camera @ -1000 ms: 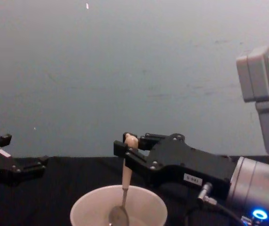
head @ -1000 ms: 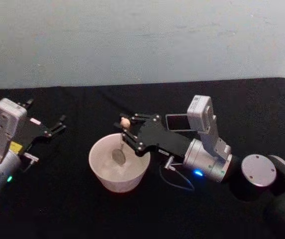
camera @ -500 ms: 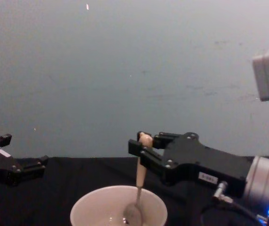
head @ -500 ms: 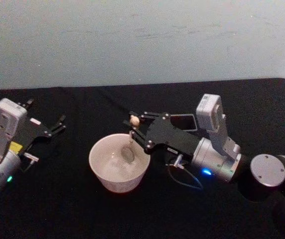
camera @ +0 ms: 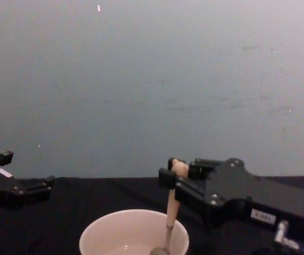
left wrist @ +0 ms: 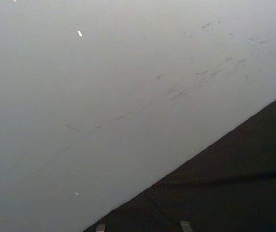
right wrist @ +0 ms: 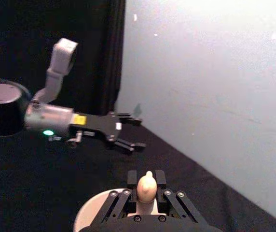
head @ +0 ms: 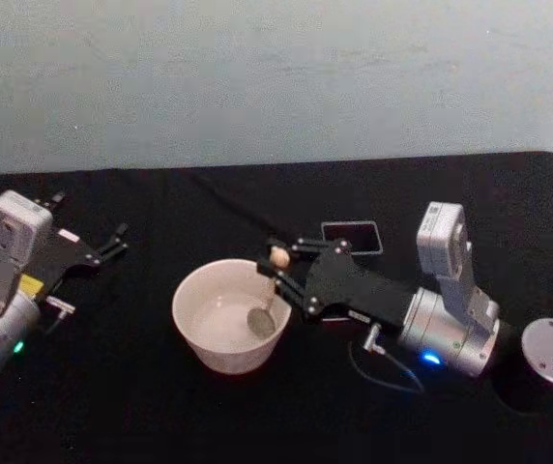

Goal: Pick up the stirring spoon with one hand, stir inside the cup, then place it back in its original position.

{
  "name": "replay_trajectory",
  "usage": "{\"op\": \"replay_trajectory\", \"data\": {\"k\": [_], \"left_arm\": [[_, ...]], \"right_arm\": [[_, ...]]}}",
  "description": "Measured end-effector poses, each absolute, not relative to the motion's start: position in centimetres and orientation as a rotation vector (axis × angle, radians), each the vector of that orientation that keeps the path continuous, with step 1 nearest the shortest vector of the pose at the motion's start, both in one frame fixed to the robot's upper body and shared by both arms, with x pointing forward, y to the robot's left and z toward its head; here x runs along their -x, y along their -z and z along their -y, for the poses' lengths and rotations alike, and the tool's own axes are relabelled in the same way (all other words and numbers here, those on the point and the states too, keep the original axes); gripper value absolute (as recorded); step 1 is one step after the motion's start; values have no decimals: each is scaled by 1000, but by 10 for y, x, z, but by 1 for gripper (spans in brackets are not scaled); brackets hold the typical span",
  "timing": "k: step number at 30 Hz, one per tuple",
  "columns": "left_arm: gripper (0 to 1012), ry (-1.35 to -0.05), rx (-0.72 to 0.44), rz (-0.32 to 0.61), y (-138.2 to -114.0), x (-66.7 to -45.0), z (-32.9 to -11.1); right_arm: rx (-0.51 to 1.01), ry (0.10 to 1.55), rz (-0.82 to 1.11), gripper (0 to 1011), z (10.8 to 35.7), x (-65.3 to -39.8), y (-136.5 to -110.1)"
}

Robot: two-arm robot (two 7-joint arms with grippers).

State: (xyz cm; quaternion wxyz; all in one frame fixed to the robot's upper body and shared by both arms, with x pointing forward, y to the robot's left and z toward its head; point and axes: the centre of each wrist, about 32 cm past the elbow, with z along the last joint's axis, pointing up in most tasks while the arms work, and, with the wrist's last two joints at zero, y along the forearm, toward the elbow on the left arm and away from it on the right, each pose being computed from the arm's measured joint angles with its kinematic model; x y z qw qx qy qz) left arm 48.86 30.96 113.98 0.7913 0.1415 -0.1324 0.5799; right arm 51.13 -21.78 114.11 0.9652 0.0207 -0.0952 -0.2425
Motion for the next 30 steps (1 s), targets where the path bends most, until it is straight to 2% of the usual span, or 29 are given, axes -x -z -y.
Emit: {"op": "replay_trajectory", "data": {"k": [12, 22, 30], "left_arm": [[1001, -1248, -304, 285, -1140, -489, -310], [1001, -1248, -304, 285, -1140, -489, -310], [1001, -1248, -304, 285, -1140, -489, -310]], "right_arm": [[-61, 424, 168, 214, 203, -500, -1141], [-65, 460, 173, 214, 180, -516, -1139], [-56, 513, 185, 214, 175, -529, -1139]]}}
